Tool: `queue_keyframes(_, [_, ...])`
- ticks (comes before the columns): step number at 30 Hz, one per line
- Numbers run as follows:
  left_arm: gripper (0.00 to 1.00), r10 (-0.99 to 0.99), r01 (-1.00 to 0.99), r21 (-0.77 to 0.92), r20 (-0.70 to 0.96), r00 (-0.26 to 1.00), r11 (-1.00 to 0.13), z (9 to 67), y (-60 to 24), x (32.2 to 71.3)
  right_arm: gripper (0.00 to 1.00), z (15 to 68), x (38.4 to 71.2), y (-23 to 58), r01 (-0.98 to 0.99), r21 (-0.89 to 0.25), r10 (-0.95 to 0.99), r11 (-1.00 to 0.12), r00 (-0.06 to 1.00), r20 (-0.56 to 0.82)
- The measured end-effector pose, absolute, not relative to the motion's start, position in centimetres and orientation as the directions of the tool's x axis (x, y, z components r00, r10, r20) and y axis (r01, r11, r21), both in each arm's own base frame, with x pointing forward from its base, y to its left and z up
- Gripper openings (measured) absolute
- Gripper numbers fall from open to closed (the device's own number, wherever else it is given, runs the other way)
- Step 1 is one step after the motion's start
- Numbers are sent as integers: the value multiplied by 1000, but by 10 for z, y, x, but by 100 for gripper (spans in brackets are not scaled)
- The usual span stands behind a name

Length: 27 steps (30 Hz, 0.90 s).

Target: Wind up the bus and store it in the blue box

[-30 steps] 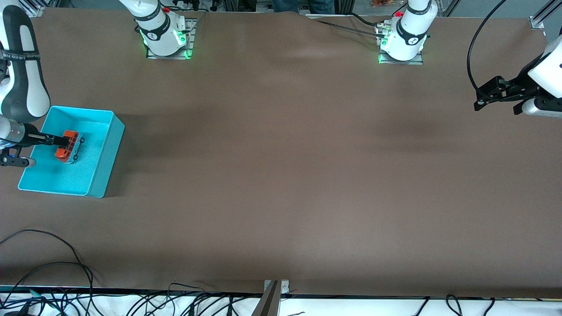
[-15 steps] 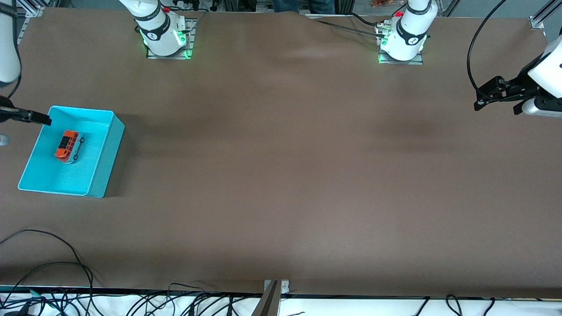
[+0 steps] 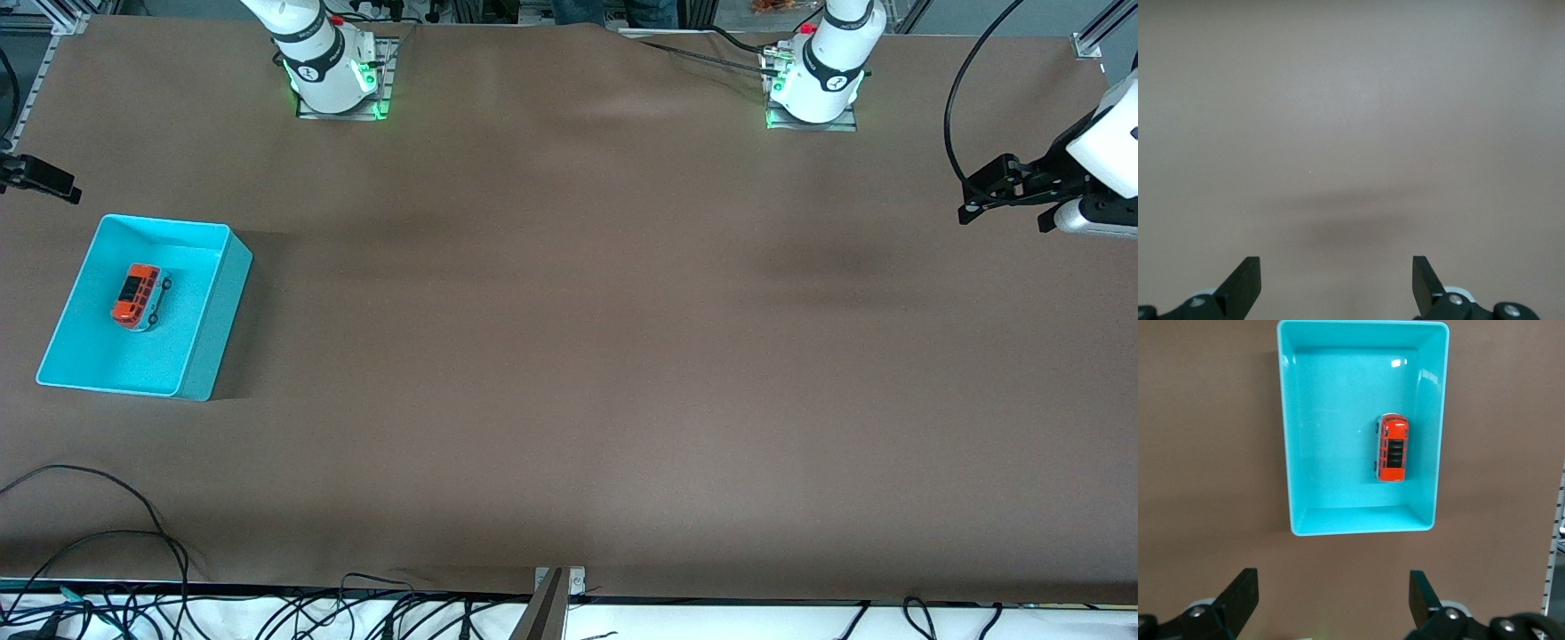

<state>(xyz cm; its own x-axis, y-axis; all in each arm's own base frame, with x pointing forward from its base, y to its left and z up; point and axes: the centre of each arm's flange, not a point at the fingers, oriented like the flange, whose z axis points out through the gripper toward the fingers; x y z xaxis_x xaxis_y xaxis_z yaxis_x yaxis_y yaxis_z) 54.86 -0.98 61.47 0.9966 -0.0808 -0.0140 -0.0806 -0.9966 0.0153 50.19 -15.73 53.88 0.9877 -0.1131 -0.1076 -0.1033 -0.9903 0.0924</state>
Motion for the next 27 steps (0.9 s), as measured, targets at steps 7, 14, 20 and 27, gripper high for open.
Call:
queue_keyframes(7, [100,-81,-81,15,-14,997,-997,615,-10,549,100,554,496,-140,-91,53,-96,-994,989,-109])
queue_keyframes(14, [100,-81,-81,15,-14,997,-997,615,-10,549,100,576,500,-106,-104,18,-106,-994,988,-116])
queue_keyframes(20, [100,-81,-81,15,-14,997,-997,615,-10,549,100,592,507,-62,-153,12,-154,-988,982,-105])
queue_keyframes(27, [100,-82,-81,15,-14,997,-997,615,-10,549,100,591,514,4,-178,37,-181,-983,978,-105])
